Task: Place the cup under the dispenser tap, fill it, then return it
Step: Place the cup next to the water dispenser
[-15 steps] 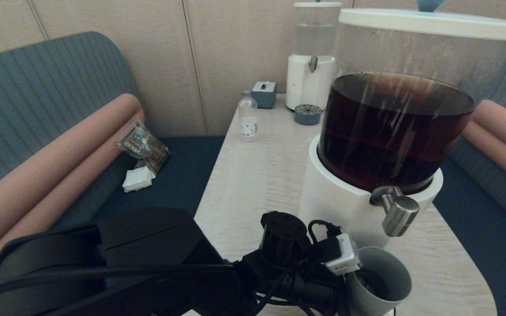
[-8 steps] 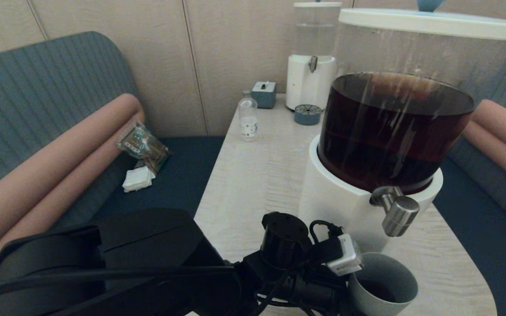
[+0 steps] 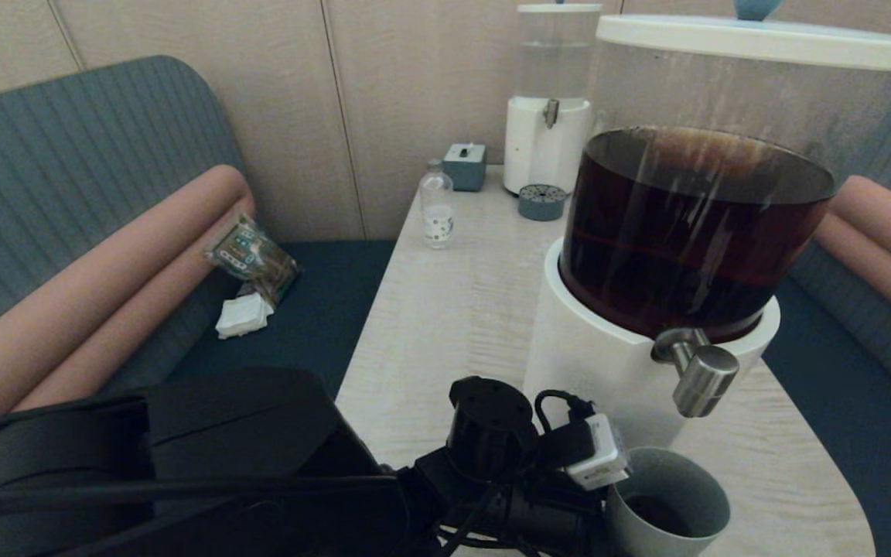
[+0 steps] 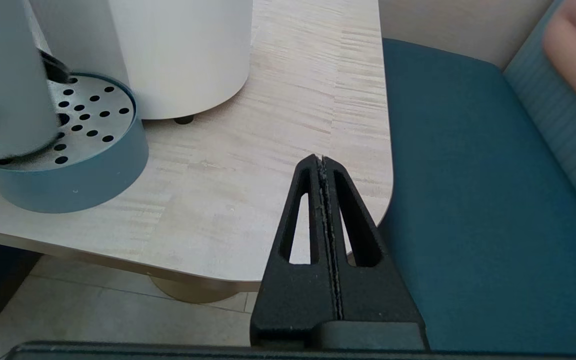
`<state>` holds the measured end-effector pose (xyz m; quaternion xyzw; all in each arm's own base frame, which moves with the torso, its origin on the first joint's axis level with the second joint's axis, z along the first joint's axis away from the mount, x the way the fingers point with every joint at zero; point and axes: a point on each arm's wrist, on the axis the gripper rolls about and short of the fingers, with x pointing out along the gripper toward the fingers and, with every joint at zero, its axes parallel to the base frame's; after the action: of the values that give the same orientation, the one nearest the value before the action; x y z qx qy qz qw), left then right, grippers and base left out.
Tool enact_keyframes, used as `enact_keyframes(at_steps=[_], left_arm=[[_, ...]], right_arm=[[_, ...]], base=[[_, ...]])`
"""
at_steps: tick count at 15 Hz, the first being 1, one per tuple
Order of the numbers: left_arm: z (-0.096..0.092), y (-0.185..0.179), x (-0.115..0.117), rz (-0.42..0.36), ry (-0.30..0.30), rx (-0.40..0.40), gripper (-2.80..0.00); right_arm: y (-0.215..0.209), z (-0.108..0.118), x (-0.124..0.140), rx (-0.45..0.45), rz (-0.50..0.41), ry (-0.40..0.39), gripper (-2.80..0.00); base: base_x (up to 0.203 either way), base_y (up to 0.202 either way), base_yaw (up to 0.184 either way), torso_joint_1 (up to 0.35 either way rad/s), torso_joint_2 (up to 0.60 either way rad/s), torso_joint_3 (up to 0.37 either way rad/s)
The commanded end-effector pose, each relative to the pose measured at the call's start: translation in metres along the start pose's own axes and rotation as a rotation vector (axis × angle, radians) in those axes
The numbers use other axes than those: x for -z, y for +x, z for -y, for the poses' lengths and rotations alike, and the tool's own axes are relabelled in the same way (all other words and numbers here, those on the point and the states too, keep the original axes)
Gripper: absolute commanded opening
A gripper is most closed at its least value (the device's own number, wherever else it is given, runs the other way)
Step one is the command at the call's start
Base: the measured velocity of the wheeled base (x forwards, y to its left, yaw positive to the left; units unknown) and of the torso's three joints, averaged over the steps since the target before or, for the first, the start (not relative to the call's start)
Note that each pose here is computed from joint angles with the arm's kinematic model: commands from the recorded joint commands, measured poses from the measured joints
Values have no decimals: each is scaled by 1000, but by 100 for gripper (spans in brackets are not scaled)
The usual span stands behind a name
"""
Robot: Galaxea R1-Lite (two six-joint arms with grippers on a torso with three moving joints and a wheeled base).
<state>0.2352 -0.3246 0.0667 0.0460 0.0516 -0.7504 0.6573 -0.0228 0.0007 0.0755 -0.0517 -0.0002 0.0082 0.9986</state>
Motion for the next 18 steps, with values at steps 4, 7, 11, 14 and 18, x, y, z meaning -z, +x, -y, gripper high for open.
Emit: enact_keyframes(at_steps=[4, 7, 11, 14, 18], left_arm=[[18, -20, -13, 4, -13, -35, -280], [25, -30, -14, -7, -47, -84, -280], [28, -44, -16, 13, -92, -204, -280], [30, -65, -18, 14, -109, -281, -280], [25, -93, -29, 44, -137, -428, -280]], right_arm=[[0, 0, 3, -1, -5, -1, -280], [0, 0, 3, -1, -5, -1, -280], [0, 0, 2, -1, -4, -1, -280], [0, 0, 3, -1, -6, -1, -280], [0, 0, 3, -1, -6, -1, -280]], base=[[0, 0, 0, 0, 0, 0], [0, 0, 0, 0, 0, 0], [0, 0, 0, 0, 0, 0], [0, 0, 0, 0, 0, 0], [0, 0, 0, 0, 0, 0]])
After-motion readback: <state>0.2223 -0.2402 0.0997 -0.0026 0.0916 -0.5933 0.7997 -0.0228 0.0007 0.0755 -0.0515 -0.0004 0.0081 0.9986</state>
